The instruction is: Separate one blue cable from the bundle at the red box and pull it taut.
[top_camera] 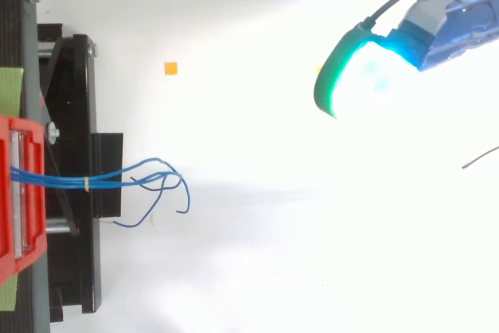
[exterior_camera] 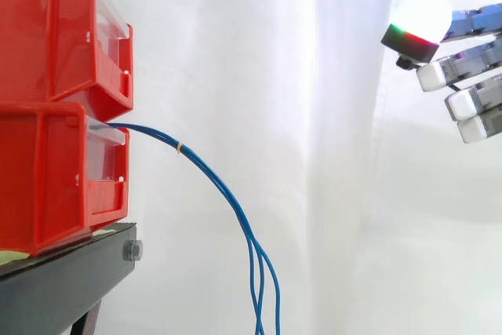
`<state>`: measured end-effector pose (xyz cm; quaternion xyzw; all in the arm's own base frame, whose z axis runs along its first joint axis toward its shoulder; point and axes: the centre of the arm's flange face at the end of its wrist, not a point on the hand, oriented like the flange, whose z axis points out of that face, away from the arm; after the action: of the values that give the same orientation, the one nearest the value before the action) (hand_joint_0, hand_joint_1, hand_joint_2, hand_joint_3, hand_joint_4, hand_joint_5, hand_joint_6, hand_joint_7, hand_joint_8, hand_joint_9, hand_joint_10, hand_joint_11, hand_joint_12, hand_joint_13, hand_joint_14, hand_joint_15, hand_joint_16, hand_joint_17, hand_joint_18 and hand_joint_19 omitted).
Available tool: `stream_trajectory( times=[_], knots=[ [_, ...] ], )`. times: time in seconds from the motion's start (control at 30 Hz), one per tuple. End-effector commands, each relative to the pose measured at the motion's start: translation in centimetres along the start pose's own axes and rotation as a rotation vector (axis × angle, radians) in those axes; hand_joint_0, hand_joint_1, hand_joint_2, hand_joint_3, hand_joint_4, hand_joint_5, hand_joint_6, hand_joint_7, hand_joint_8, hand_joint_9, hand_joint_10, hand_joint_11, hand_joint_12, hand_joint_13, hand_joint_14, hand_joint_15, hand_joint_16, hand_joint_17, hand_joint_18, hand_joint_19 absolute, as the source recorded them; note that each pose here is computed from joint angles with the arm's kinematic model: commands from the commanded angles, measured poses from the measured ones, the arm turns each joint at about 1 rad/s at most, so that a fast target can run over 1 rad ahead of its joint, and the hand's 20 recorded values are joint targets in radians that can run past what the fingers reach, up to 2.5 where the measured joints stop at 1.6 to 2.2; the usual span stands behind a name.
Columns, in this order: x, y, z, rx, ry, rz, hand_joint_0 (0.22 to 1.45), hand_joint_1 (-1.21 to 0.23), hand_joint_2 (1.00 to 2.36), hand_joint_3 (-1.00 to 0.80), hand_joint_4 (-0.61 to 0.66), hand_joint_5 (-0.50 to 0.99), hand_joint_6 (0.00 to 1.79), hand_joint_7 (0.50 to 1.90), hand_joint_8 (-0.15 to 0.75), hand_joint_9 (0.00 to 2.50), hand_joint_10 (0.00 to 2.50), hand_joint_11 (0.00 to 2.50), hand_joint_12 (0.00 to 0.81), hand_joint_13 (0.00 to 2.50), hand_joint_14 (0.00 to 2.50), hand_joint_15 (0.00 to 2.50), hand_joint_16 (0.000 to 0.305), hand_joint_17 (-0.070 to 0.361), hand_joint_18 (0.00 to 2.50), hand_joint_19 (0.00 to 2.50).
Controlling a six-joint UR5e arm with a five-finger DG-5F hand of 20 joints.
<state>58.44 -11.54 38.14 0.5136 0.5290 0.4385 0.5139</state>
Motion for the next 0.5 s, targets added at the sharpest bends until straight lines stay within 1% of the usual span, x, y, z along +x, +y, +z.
stream_trajectory(
  times=[0.0,0.07,0.1,0.13,0.17,0.23,0.27,0.3,0.33,0.37,0.4,0.43,0.47],
  knots=[
    [0.2,0.5,0.1,-0.007,0.002,-0.002,0.48,-0.56,1.00,-0.50,0.07,-0.23,0.50,0.69,0.174,0.41,0.01,0.30,0.320,0.52,0.02,0.39,0.054,0.122,0.26,0.48],
    [0.3,0.5,0.3,-0.011,0.001,-0.017,0.49,-0.55,1.00,-0.50,0.07,-0.23,0.50,0.69,0.176,0.41,0.01,0.30,0.320,0.52,0.01,0.39,0.054,0.122,0.27,0.48],
    [0.3,0.5,0.3,-0.014,-0.003,-0.026,0.49,-0.55,1.00,-0.50,0.07,-0.23,0.50,0.69,0.177,0.41,0.01,0.30,0.320,0.52,0.02,0.40,0.054,0.122,0.27,0.48],
    [0.3,0.2,0.6,-0.019,-0.013,-0.037,0.49,-0.55,1.00,-0.50,0.07,-0.23,0.50,0.69,0.177,0.41,0.01,0.30,0.321,0.53,0.02,0.40,0.054,0.122,0.27,0.49],
    [0.6,-0.2,1.3,-0.031,-0.026,-0.048,0.49,-0.55,1.00,-0.50,0.08,-0.23,0.50,0.69,0.178,0.41,0.01,0.30,0.322,0.53,0.02,0.40,0.054,0.122,0.28,0.49],
    [0.9,-1.0,2.0,-0.038,-0.034,-0.057,0.49,-0.56,1.00,-0.50,0.08,-0.22,0.50,0.69,0.180,0.42,0.01,0.31,0.322,0.54,0.02,0.41,0.054,0.122,0.29,0.49],
    [1.5,-2.0,3.0,-0.048,-0.030,-0.067,0.49,-0.56,1.00,-0.50,0.08,-0.22,0.50,0.69,0.180,0.42,0.01,0.31,0.322,0.54,0.02,0.41,0.054,0.122,0.29,0.49],
    [1.7,-2.8,3.6,-0.048,-0.030,-0.069,0.49,-0.56,1.00,-0.50,0.08,-0.22,0.50,0.69,0.186,0.43,0.01,0.31,0.322,0.54,0.02,0.41,0.054,0.122,0.29,0.49],
    [1.9,-3.0,4.0,-0.057,-0.029,-0.069,0.49,-0.56,1.00,-0.50,0.08,-0.22,0.50,0.69,0.186,0.45,0.01,0.32,0.323,0.55,0.02,0.41,0.054,0.122,0.30,0.50],
    [2.4,-3.6,4.8,-0.069,-0.029,-0.070,0.49,-0.56,1.00,-0.50,0.08,-0.22,0.50,0.69,0.190,0.46,0.01,0.34,0.324,0.56,0.02,0.41,0.054,0.122,0.31,0.49],
    [2.9,-4.1,6.2,-0.085,-0.037,-0.067,0.49,-0.56,1.00,-0.50,0.08,-0.22,0.50,0.69,0.191,0.46,0.01,0.33,0.323,0.57,0.02,0.42,0.054,0.122,0.31,0.50],
    [3.0,-4.2,6.6,-0.087,-0.041,-0.067,0.49,-0.56,1.00,-0.50,0.08,-0.22,0.50,0.69,0.193,0.47,0.01,0.33,0.325,0.57,0.02,0.41,0.054,0.122,0.31,0.49],
    [3.1,-4.6,7.0,-0.082,-0.043,-0.067,0.49,-0.56,1.00,-0.50,0.08,-0.22,0.50,0.69,0.193,0.47,0.01,0.33,0.323,0.57,0.02,0.42,0.055,0.123,0.32,0.49]
  ],
)
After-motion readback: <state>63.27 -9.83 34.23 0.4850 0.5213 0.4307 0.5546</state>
